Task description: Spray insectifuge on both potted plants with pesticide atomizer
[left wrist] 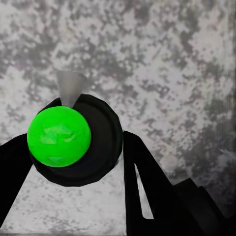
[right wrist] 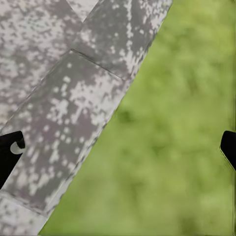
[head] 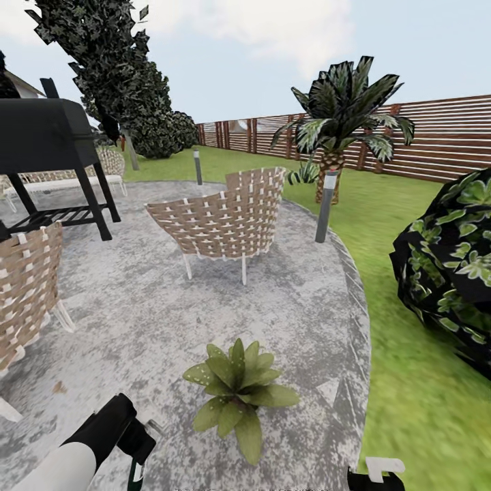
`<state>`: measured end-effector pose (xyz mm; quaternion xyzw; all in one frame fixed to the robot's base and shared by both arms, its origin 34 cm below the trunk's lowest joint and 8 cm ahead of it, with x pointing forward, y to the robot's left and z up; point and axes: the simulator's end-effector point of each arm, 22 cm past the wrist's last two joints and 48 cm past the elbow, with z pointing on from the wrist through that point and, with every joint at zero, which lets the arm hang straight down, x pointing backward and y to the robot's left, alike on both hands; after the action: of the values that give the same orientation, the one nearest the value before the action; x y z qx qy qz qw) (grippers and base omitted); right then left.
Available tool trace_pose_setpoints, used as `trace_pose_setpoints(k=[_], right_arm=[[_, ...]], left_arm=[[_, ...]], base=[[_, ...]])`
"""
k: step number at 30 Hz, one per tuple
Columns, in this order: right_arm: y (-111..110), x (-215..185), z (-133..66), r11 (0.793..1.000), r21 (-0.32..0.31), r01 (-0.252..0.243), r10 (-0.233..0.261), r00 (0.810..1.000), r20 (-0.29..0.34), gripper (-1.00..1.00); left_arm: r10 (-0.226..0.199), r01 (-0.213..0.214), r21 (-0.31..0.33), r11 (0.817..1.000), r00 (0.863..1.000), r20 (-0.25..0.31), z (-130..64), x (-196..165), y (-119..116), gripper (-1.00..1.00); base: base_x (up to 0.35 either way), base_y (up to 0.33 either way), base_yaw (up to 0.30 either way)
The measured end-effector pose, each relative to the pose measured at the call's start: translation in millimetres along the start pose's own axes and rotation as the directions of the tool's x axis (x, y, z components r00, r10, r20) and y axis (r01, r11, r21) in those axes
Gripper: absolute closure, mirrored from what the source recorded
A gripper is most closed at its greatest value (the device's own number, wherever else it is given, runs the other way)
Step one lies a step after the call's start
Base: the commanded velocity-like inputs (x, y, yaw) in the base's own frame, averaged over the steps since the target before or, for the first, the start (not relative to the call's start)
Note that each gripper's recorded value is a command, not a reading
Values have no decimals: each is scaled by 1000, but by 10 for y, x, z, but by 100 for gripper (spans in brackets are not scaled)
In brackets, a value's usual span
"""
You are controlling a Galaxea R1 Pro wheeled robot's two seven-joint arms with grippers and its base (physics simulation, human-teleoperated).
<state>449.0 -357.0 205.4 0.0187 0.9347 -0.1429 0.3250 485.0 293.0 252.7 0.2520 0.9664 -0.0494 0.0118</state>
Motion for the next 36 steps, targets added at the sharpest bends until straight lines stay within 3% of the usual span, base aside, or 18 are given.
trace_pose_setpoints(k=[13,22,31,34,36], right_arm=[[13,9,2,1000,-1,0,0,1000,-2,-100],[12,7,1,1000,-1,1,-1,1000,-1,-100],[13,12,2,1000,-1,1,-1,1000,-3,-100],[9,8,3,1000,-1,1,-1,1000,-2,-100],[10,13,2,1000,-4,5,-5,1000,-2,-100]], left_arm=[[-3,3,-2,1000,1000,-1,3,5,17,100],[-1,1,-5,1000,1000,8,-15,-37,17,100],[-3,3,-22,1000,1000,-10,-34,35,114,100],[13,-14,-36,999,999,-30,-44,63,148,100],[55,-60,-74,995,996,-73,-70,112,244,100]], base=[[-127,-261,198],[49,-263,177],[50,-46,273],[0,0,192],[0,0,34]])
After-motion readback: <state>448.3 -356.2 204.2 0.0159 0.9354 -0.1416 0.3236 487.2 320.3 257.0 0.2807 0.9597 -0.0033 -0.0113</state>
